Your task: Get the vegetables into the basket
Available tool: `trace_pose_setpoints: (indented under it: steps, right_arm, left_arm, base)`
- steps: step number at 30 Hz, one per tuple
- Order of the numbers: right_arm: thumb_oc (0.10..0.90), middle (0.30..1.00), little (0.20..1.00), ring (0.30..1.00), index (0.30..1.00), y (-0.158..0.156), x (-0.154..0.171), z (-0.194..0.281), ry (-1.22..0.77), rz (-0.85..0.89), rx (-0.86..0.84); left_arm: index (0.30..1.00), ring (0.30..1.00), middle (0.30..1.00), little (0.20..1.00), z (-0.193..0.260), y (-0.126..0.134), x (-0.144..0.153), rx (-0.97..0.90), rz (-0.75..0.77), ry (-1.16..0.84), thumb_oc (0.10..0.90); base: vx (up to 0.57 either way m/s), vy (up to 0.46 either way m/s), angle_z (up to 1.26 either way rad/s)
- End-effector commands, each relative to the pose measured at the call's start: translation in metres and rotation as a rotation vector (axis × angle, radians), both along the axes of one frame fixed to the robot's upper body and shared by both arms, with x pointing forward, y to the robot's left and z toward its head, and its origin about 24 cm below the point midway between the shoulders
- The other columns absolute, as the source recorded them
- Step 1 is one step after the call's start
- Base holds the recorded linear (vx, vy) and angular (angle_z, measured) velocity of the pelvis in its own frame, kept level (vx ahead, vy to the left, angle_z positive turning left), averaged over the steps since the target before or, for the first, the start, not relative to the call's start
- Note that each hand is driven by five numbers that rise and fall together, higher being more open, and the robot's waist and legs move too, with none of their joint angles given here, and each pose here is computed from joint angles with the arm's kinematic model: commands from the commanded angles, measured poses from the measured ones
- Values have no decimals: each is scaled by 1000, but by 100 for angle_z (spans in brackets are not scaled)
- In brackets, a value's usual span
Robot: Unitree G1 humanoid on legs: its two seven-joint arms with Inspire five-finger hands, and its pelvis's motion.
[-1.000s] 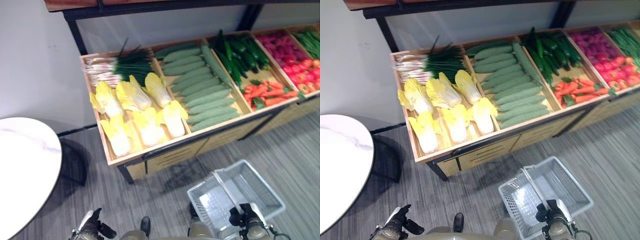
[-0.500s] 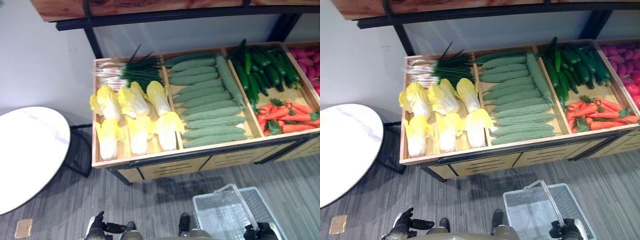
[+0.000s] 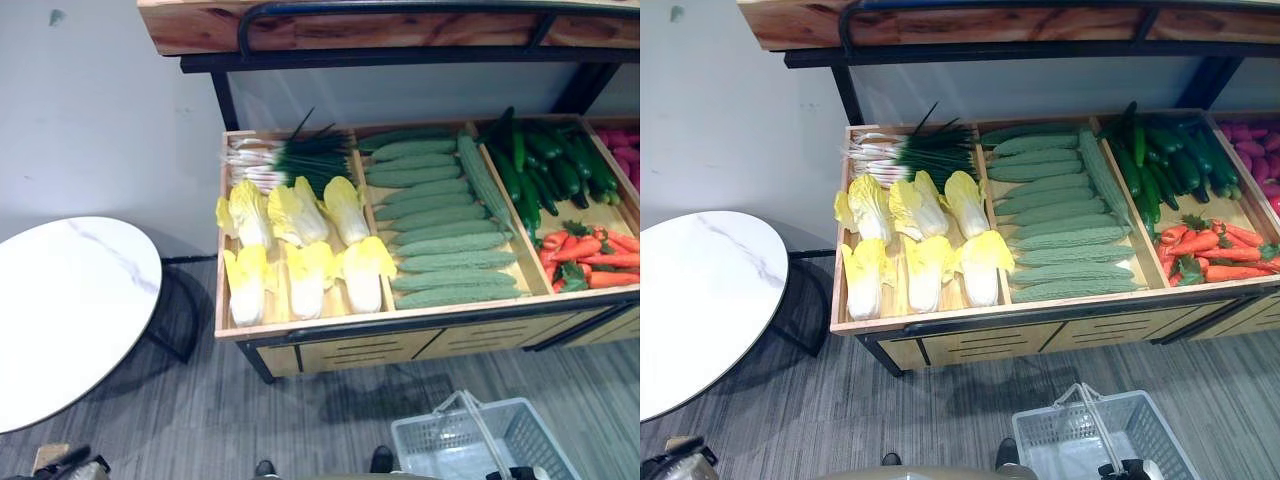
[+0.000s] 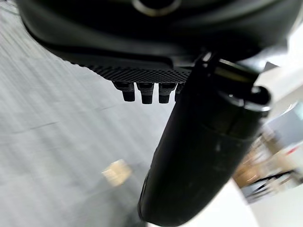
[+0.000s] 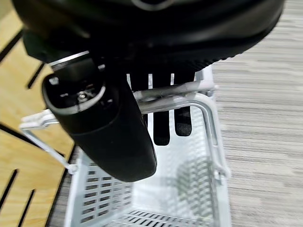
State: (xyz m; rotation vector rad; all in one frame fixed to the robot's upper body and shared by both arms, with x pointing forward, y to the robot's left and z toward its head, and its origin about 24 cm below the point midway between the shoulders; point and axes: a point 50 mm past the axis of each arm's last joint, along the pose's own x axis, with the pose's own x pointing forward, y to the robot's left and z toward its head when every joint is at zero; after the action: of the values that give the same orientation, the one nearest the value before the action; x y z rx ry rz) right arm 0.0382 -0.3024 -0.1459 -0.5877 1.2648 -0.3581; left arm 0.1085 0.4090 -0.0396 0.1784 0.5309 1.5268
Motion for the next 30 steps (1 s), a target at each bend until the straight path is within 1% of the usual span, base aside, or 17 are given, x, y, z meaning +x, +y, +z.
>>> trace_pose_setpoints:
  steps: [1,2,3,4,5,6,8,9,10,13,14,16,18,20,23,25,30]
  right_arm:
    - [400,300,300,300,300,-14,1,8,-41,-19,-90]
    - [400,300,300,300,300,-13,-4,7,-25,-26,-83]
    - [400,300,300,300,300,-14,-5,7,-10,-15,-84]
    - [400,300,300,300,300,-13,-3,6,-3,-3,-78]
    - [400,300,300,300,300,-14,-3,7,-3,-4,-80]
    - [400,300,300,300,300,-15,3,7,-3,21,-81]
    - [400,300,300,300,300,-14,9,8,-12,45,-77]
    - [400,300,300,300,300,-13,14,8,-19,73,-76]
    - [400,300,300,300,300,-11,18,8,-24,97,-74]
    - [400,300,300,300,300,-8,29,8,-49,137,-65]
    - [400,300,300,300,300,-8,31,9,-57,143,-66]
    - [400,300,300,300,300,-3,42,10,-93,176,-49]
    - [400,300,300,300,300,-3,43,10,-96,179,-47]
    - [400,300,300,300,300,0,47,10,-108,199,-37]
    - [400,300,300,300,300,1,44,9,-97,195,-34]
    - [400,300,300,300,300,2,45,8,-94,196,-33]
    - [400,300,300,300,300,4,43,7,-82,210,-40]
  left_arm:
    - [1000,1000,1000,1000,92,15,40,520,-128,-157,900]
    - [1000,1000,1000,1000,111,-6,60,606,-251,-225,900]
    - [1000,1000,1000,1000,145,-38,87,733,-404,-339,900]
    - [1000,1000,1000,1000,149,-50,95,737,-469,-373,900]
    - [1000,1000,1000,1000,149,-50,95,735,-470,-373,900]
    - [1000,1000,1000,1000,160,-66,105,784,-557,-418,900]
    - [1000,1000,1000,1000,160,-72,112,771,-594,-430,900]
    - [1000,1000,1000,1000,166,-82,118,779,-631,-467,900]
    - [1000,1000,1000,1000,174,-100,129,784,-709,-524,900]
    - [1000,1000,1000,1000,177,-128,138,772,-866,-574,900]
    - [1000,1000,1000,1000,176,-132,140,758,-891,-577,900]
    - [1000,1000,1000,1000,167,-155,150,704,-1045,-556,900]
    - [1000,1000,1000,1000,162,-162,153,673,-1080,-558,900]
    - [1000,1000,1000,1000,149,-186,162,608,-1251,-524,900]
    - [1000,1000,1000,1000,133,-200,167,554,-1330,-470,900]
    - [1000,1000,1000,1000,123,-205,169,497,-1327,-460,900]
    - [1000,1000,1000,1000,107,-208,173,465,-1324,-386,900]
  base:
    - [-39,-11,22]
    - [-23,-24,31]
    - [-42,-19,25]
    - [-15,-11,16]
    - [-29,-1,8]
    - [-27,4,8]
    - [-18,6,0]
    - [-5,2,-9]
    - [-7,3,-11]
    - [-12,-8,-19]
    - [-13,-16,-28]
    - [-8,-21,-20]
    - [-5,-18,-37]
    - [-6,-33,-33]
    - [8,-25,-12]
    - [12,-41,-21]
    - [13,-37,-14]
